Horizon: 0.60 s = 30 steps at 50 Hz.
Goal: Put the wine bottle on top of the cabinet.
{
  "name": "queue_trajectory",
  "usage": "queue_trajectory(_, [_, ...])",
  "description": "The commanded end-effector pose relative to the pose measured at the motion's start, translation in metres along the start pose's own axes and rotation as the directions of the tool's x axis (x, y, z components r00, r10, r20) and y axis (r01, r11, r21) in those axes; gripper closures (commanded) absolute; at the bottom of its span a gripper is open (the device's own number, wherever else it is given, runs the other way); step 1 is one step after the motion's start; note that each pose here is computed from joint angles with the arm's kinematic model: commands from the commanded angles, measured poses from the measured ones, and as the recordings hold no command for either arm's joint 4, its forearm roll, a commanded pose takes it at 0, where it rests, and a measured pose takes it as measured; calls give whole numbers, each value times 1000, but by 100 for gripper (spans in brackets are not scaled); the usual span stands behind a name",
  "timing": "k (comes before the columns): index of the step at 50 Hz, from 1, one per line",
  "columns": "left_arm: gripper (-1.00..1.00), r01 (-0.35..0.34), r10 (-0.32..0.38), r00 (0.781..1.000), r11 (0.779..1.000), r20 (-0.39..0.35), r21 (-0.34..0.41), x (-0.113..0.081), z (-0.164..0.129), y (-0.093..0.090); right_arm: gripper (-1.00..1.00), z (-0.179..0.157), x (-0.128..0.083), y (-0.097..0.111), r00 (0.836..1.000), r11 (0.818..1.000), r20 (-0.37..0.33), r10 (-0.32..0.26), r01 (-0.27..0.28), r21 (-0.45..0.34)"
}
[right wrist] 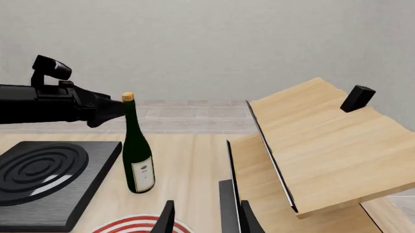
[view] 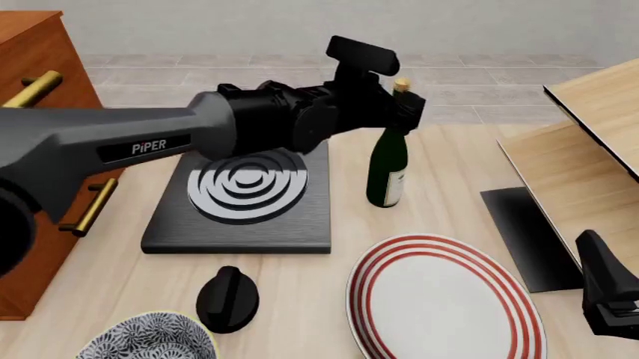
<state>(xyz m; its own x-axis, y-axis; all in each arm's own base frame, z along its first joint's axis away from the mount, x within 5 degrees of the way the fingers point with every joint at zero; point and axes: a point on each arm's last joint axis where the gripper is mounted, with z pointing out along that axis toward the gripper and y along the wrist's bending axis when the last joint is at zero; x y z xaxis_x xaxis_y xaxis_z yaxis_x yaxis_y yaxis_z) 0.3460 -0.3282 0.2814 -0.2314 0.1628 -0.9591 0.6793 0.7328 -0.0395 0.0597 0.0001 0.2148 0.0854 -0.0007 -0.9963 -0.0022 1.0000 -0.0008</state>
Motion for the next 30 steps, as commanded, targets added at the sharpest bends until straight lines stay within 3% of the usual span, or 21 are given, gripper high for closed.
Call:
queue_trajectory(1, [-100,-6,6,1000,1000,-19,-6,11,11,3,-100,0,0,0,1000,1000,0,0,0,0])
queue_trajectory(30, [-100,-37,36,999,999,-17,-8,7,20,5,-100,-1,0,0,1000,1000,-1,1,-1,0])
